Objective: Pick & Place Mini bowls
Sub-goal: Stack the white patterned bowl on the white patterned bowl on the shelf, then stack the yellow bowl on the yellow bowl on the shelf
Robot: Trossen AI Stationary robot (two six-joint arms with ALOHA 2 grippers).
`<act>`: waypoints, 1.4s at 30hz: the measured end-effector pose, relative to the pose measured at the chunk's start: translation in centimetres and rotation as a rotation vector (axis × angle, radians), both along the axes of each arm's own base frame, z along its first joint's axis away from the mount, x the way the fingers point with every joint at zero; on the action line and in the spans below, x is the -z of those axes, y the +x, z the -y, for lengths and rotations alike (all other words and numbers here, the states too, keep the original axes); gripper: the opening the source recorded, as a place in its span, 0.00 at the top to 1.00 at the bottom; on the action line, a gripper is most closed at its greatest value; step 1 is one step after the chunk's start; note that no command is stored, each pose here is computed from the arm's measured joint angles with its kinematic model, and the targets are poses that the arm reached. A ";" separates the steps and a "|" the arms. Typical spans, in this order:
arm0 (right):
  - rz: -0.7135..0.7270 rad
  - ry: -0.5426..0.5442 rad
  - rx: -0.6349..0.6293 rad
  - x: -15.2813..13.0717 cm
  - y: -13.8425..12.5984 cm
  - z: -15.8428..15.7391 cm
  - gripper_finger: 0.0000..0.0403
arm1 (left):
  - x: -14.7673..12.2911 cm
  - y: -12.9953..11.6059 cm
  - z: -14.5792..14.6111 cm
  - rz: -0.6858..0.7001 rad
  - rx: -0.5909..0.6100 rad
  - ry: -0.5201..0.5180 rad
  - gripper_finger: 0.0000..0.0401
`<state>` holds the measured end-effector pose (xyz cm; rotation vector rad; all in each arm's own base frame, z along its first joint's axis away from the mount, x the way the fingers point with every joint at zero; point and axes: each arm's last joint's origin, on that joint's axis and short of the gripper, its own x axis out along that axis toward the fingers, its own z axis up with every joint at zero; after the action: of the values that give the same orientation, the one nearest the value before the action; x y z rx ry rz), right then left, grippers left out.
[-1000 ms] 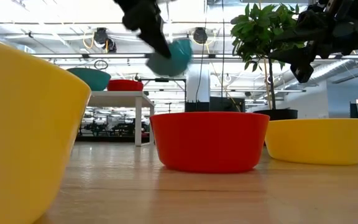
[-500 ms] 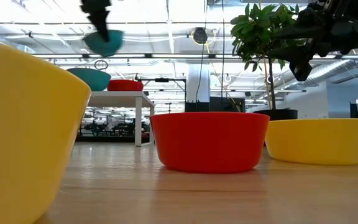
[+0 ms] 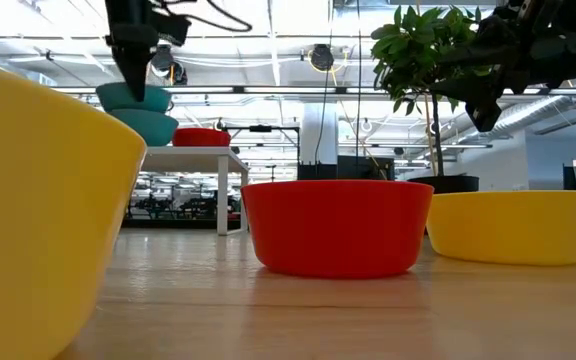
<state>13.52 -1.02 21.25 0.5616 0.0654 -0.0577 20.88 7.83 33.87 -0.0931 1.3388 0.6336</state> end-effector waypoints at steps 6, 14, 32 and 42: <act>0.000 0.007 0.001 0.0 0.0 0.0 0.59 | 1.1 0.1 -0.5 -0.014 0.002 0.001 0.93; 0.001 0.007 0.001 0.0 0.0 0.0 0.59 | 1.5 0.7 -0.6 0.027 0.038 0.004 0.96; 0.002 0.008 0.000 0.0 0.0 0.0 0.59 | -0.5 0.8 -0.7 0.124 -0.053 0.058 0.66; 0.002 0.007 0.000 0.0 0.0 0.0 0.59 | -4.4 2.2 2.0 0.419 -0.049 -0.131 0.49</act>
<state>13.52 -1.01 21.30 0.5690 0.0641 -0.0572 23.03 5.86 38.27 -0.3469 0.9726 0.5317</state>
